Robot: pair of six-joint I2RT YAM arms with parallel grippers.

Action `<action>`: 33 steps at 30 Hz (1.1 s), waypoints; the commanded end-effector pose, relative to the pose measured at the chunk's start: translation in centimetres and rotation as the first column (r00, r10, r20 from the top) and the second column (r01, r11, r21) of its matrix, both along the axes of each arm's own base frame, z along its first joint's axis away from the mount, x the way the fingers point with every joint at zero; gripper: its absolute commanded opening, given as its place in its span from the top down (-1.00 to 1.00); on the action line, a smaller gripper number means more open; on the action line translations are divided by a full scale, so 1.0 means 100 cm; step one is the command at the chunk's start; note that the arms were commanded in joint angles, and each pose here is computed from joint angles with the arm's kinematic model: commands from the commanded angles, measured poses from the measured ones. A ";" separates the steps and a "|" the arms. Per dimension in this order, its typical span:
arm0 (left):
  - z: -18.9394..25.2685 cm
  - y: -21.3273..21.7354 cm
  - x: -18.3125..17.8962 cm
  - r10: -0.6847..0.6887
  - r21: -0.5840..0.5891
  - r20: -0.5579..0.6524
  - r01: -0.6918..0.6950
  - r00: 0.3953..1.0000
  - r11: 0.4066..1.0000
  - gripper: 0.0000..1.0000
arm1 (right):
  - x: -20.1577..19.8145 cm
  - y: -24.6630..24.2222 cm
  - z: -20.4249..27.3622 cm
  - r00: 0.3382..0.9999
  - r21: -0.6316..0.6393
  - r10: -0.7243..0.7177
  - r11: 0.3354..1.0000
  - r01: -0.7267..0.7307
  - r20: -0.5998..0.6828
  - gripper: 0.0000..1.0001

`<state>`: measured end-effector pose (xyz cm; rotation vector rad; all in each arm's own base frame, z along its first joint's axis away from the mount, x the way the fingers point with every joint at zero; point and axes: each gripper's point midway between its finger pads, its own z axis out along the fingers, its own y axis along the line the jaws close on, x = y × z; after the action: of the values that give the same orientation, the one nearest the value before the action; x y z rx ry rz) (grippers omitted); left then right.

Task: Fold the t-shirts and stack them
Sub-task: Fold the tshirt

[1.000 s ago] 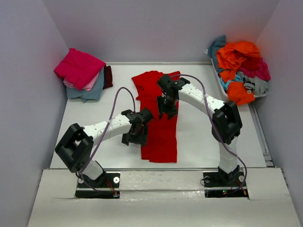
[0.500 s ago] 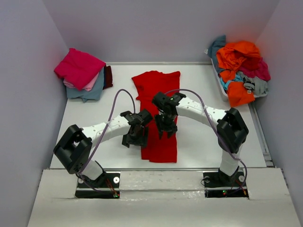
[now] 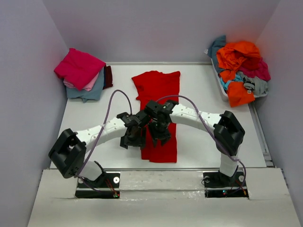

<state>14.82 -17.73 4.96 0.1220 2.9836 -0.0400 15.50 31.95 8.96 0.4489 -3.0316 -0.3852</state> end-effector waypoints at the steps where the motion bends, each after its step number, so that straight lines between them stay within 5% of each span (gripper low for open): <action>1: 0.037 0.006 0.029 0.132 -0.024 0.204 -0.130 0.970 0.991 -0.58 | -0.031 0.018 -0.017 0.997 -0.028 0.052 0.998 -0.053 -0.049 0.03; 16: 0.151 0.049 0.076 0.372 -0.209 0.521 -0.308 0.768 0.928 -0.60 | -0.062 0.037 -0.049 0.990 -0.073 0.098 0.992 -0.106 -0.103 0.05; 33: 0.154 0.064 0.062 0.399 -0.237 0.530 -0.321 0.748 0.917 -0.60 | -0.058 0.044 -0.055 0.994 -0.113 0.085 0.989 -0.092 -0.071 0.12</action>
<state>20.45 -11.81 19.00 -0.3476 2.4096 -0.1161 9.13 35.49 2.50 0.5358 -2.8936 -0.2174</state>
